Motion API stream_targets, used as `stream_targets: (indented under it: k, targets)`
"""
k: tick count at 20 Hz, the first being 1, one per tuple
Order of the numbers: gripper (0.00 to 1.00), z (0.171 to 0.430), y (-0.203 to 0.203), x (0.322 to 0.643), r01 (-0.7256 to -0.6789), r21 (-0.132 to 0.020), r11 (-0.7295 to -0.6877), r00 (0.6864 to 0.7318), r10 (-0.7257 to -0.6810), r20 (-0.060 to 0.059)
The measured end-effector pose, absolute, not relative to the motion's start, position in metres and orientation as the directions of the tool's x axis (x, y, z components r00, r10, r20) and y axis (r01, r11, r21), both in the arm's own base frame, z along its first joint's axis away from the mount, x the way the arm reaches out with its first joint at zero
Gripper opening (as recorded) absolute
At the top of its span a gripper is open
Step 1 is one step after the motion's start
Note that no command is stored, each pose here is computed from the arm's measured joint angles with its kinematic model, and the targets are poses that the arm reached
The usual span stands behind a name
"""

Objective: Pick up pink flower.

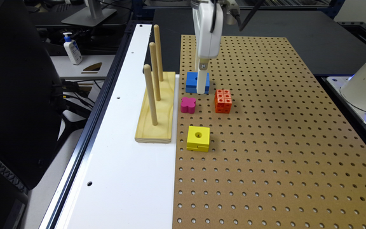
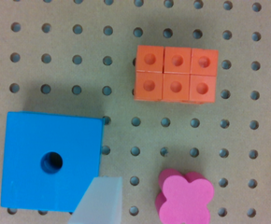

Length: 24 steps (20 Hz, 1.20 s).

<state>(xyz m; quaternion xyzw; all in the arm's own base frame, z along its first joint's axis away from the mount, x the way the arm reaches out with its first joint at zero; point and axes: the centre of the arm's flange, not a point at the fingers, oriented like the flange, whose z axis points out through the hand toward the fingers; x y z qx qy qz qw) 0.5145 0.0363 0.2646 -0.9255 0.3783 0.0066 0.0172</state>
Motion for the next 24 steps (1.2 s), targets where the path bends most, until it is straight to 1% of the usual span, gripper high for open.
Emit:
stream_targets:
  k: [4,6,10,16,19,22,24]
  targets:
    - [1.00,0.249,0.036,0.516,-0.7014,-0.027,-0.7122,0.7127,-0.7009,-0.027]
    - [1.00,0.245,0.036,0.516,-0.7017,-0.027,-0.7120,0.7125,-0.7012,-0.027]
    - [1.00,0.246,0.037,0.517,-0.7014,-0.030,-0.7122,0.7128,-0.7010,-0.025]
    - [1.00,0.247,0.038,0.518,-0.6994,-0.033,-0.7140,0.7147,-0.6991,-0.022]
    - [1.00,0.245,0.038,0.518,-0.6991,-0.032,-0.7144,0.7150,-0.6987,-0.024]
    - [1.00,0.234,0.039,0.518,-0.6992,-0.033,-0.7141,0.7149,-0.6989,-0.024]
    - [1.00,0.222,0.040,0.518,-0.6981,-0.036,-0.7151,0.7159,-0.6978,-0.022]
